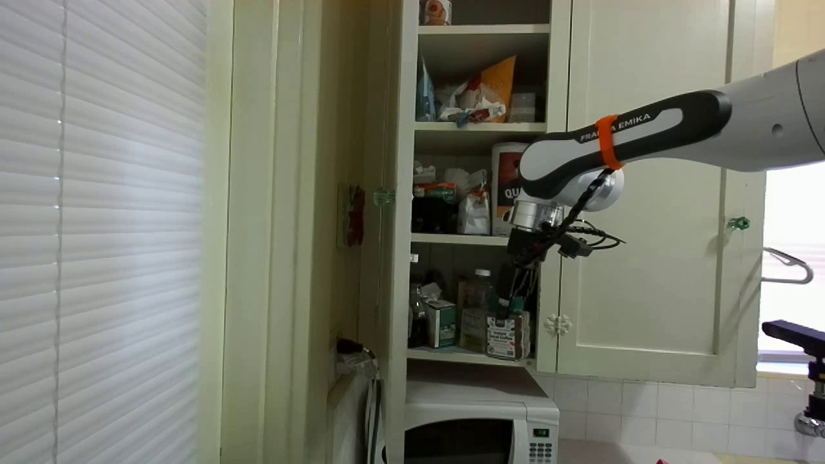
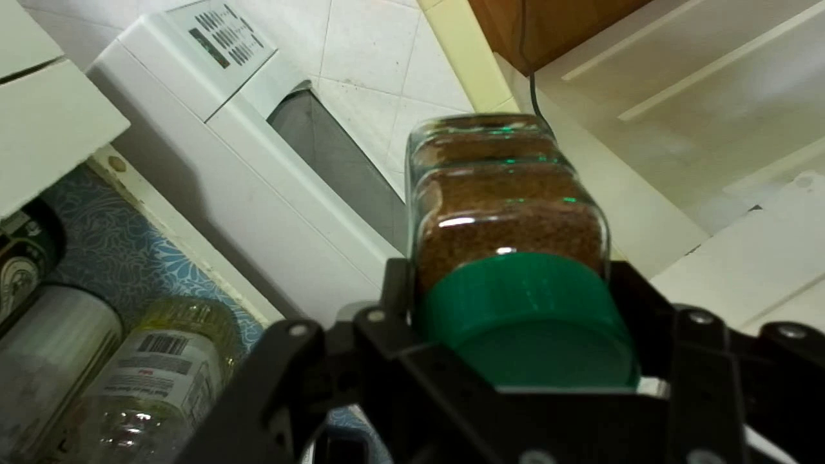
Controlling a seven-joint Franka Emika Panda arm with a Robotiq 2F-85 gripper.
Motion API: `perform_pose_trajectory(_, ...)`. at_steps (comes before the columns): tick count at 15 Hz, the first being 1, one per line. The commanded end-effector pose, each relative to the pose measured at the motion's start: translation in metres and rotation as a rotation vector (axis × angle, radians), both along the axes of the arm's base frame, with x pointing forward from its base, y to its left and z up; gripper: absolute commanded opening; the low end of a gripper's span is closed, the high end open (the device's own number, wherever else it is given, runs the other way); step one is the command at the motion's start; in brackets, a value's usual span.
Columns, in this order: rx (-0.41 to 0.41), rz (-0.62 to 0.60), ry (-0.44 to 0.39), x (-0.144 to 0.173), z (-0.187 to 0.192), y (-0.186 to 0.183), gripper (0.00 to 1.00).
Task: Move one bottle from the counter to the cabinet's second shelf
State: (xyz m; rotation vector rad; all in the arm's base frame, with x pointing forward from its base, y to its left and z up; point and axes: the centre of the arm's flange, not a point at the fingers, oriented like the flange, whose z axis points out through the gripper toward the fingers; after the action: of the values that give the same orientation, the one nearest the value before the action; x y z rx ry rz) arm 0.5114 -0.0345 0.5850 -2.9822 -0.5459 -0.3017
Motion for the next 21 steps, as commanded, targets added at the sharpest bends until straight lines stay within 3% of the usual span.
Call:
perform_pose_trajectory(1,0.0,0.001,0.004,0.001,-0.002,0.001,0.75)
perform_pose_trajectory(2,-0.001,0.002,0.006,0.001,-0.003,0.001,0.75)
perform_pose_trajectory(3,-0.001,0.002,0.006,0.002,-0.003,0.001,0.5)
perform_pose_trajectory(11,-0.065,0.036,-0.182,0.052,0.107,0.003,0.5)
perform_pose_trajectory(21,-0.047,0.002,-0.343,0.109,0.18,-0.008,0.5)
